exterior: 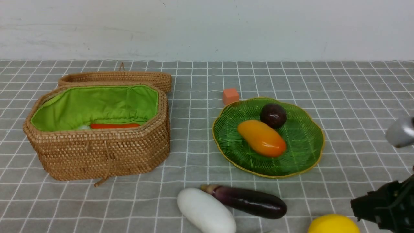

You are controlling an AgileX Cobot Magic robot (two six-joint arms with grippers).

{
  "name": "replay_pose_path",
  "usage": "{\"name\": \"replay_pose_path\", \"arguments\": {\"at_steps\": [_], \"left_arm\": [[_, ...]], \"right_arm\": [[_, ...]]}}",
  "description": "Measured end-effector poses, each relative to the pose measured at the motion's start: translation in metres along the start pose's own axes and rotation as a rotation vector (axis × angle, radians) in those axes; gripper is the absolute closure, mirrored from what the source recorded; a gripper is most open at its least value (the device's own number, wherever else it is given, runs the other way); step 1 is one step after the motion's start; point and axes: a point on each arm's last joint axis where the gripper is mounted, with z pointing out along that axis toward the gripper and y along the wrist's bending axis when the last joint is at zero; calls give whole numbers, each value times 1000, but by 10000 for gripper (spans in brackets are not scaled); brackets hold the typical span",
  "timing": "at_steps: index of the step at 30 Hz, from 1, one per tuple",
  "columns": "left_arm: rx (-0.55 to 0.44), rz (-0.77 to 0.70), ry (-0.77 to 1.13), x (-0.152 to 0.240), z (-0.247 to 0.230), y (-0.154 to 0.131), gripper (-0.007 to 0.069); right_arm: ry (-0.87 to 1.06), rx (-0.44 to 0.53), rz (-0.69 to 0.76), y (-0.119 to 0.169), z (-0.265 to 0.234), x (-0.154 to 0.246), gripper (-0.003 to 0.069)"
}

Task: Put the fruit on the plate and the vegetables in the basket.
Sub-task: Take a daikon with your right arm and place it on the basket on the left.

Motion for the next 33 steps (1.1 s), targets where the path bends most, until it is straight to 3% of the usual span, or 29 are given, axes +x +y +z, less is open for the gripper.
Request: {"name": "replay_pose_path", "arguments": {"at_steps": [2, 8, 10, 21, 33], "left_arm": [[4, 3, -16, -1, 0, 0, 606], [65, 1, -158, -14, -1, -6, 603], [69, -2, -163, -15, -1, -6, 601], [29, 181, -11, -4, -2, -4, 596], [101, 302, 208, -5, 11, -17, 577]], "right_arm": [[17, 12, 7, -2, 4, 0, 290], [141, 10, 129, -8, 35, -3, 104], [152, 2, 120, -9, 40, -3, 71], [145, -77, -23, 4, 40, -17, 64], [216, -217, -203, 66, 78, -48, 66]]}}
